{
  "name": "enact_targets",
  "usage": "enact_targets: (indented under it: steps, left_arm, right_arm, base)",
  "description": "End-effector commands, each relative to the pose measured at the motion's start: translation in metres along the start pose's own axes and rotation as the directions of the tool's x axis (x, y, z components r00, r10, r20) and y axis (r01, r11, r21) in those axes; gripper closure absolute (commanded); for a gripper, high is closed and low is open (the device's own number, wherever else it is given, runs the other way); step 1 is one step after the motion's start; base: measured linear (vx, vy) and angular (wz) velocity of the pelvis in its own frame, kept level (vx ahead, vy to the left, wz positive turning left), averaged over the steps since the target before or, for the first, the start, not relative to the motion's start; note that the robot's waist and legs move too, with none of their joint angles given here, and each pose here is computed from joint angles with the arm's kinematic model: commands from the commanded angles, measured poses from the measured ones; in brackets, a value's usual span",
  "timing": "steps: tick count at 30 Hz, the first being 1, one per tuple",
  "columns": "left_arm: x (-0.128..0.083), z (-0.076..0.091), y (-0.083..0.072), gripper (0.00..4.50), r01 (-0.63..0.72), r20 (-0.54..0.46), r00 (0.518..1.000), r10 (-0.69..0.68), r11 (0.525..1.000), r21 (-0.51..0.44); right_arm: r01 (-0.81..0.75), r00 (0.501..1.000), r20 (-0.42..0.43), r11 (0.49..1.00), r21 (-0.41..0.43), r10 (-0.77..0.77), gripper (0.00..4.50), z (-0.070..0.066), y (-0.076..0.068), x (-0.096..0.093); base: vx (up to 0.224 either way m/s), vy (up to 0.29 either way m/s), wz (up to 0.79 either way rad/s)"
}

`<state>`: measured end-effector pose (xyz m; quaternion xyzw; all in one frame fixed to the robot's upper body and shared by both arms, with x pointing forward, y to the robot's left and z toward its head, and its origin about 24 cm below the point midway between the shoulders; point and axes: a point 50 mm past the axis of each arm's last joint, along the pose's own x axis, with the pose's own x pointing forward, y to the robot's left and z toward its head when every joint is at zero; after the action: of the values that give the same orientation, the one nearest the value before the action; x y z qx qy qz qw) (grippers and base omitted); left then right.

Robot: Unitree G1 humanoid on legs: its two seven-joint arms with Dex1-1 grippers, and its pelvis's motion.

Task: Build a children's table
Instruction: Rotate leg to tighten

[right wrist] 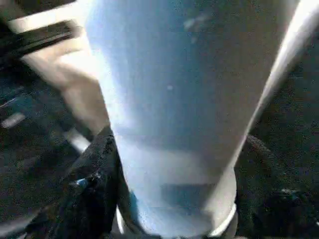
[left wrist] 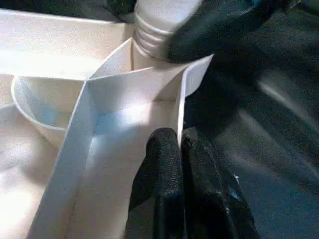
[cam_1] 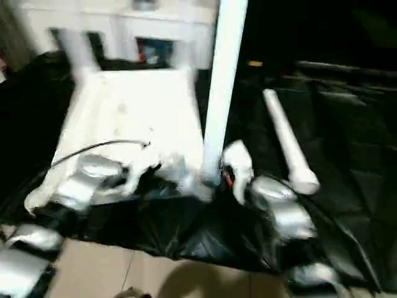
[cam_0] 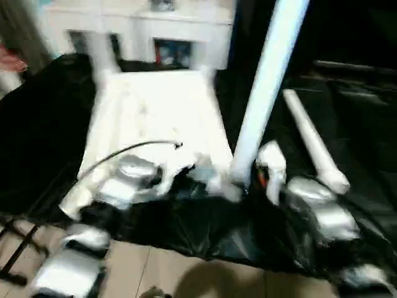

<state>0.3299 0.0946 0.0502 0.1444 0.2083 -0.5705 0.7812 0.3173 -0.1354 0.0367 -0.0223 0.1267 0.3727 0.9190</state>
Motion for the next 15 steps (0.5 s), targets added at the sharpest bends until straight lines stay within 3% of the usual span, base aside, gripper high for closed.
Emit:
enact_targets:
  steps: [1,7,11,13,15]
  left_arm:
    - [0.017,0.027,-0.005,4.50,-0.014,0.089,0.996,0.011,1.000,0.028]
    - [0.043,0.040,-0.011,4.50,-0.118,0.118,0.986,0.120,0.993,-0.017]
    - [0.047,0.044,-0.016,4.50,-0.108,0.132,0.985,0.108,0.994,-0.003]
    - [0.042,0.041,-0.016,4.50,-0.082,0.139,0.987,0.080,0.997,0.011]
    - [0.037,0.038,-0.016,4.50,-0.066,0.140,0.988,0.062,0.998,0.021]
  right_arm:
    - [0.067,0.997,-0.045,0.997,0.039,-0.065,1.83,-0.011,0.011,0.014]
    - [0.259,0.966,-0.033,0.961,0.101,-0.257,1.83,-0.008,0.020,0.037]
    - [0.291,0.956,0.012,0.955,0.060,-0.292,1.83,-0.002,0.023,0.045]
    - [0.227,0.972,0.036,0.969,0.097,-0.231,1.27,0.000,0.024,0.043]
    - [0.196,0.979,0.042,0.976,0.089,-0.201,1.13,0.001,0.023,0.041]
  base:
    - [0.000,0.000,0.00]
    - [0.000,0.000,0.00]
    - [0.000,0.000,0.00]
    - [0.000,0.000,0.00]
    - [0.000,0.000,0.00]
